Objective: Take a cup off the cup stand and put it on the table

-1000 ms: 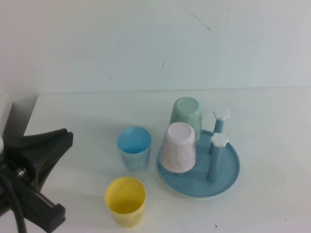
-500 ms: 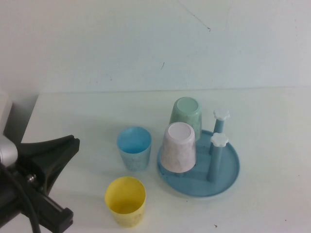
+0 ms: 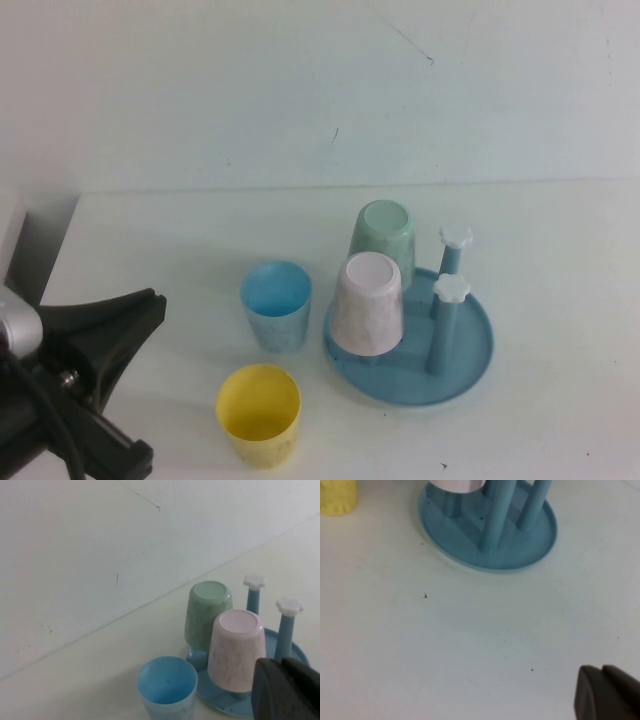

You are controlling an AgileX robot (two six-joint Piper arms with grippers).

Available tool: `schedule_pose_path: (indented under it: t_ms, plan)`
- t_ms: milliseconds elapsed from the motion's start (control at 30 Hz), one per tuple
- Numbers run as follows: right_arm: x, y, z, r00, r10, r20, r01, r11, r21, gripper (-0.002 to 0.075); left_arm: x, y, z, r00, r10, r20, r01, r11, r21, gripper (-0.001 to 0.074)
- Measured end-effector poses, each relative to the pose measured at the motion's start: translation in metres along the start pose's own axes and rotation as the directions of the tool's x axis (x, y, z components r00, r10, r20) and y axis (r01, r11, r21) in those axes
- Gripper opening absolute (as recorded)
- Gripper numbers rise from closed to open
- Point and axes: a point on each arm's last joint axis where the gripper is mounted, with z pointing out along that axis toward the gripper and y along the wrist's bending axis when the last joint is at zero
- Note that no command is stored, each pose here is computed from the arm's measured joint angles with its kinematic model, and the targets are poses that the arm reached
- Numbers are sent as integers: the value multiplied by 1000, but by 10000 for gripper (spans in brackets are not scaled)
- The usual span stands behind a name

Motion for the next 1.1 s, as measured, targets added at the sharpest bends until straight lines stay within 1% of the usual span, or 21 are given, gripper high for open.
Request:
schedule_pose_path:
  t_ms: [133,333,467,667,833,1100]
  plan:
    - [0,0,0,1000,1,2,-1,1000,0,-2,14,4,-12,999,-7,38,8,999,-36,-2]
    - [0,0,0,1000,1,2,-1,1000,0,-2,61,14,-34,996,-23,87,37,986,-164,-2]
    - [0,0,0,1000,1,2,-1,1000,0,-2,94,19,-44,994,-55,100,80,960,-270,-2]
    - [0,0,0,1000,1,2,-1,1000,0,-2,130,22,-52,987,-97,125,138,914,-381,-2]
    - [0,0,0,1000,1,2,-1,1000,0,-2,145,23,-53,983,-138,122,177,892,-416,-2]
    - [0,0,0,1000,1,2,-1,1000,0,-2,158,21,-53,979,-204,14,190,884,-427,-2]
